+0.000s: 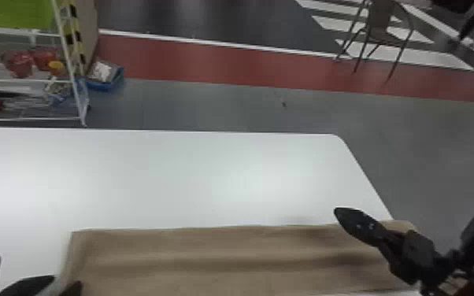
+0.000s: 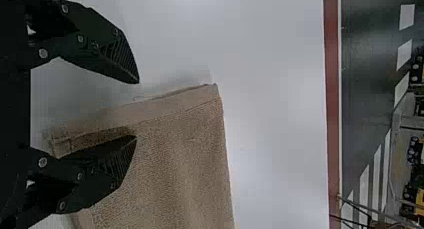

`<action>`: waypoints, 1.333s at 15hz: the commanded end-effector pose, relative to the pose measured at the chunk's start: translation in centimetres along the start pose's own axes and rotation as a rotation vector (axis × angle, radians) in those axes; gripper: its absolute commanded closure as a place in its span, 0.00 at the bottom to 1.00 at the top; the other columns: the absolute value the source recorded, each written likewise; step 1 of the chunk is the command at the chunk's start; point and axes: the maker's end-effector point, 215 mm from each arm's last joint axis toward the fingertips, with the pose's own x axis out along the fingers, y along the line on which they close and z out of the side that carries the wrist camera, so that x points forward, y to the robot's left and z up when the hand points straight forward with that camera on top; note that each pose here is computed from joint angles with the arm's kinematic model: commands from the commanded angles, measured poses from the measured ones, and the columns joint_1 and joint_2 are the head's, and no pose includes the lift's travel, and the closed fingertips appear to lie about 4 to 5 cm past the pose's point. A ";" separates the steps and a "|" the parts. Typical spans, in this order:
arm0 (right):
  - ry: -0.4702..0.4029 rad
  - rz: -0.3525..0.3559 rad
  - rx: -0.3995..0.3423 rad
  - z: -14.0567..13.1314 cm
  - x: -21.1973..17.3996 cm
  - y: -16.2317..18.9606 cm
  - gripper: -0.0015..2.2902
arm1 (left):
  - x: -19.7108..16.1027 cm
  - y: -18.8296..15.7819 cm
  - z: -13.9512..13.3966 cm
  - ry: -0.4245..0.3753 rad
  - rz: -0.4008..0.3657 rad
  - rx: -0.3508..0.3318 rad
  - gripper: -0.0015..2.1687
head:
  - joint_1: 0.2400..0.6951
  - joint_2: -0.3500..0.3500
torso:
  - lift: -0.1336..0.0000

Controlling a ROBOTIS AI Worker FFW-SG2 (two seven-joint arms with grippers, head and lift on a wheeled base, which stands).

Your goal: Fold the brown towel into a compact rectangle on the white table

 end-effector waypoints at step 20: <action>0.055 0.009 0.020 -2.0 -0.4 -0.3 0.52 | -9.0 6.9 4.0 -0.067 0.025 -0.249 0.78 | 1.00 0.26 | 0.09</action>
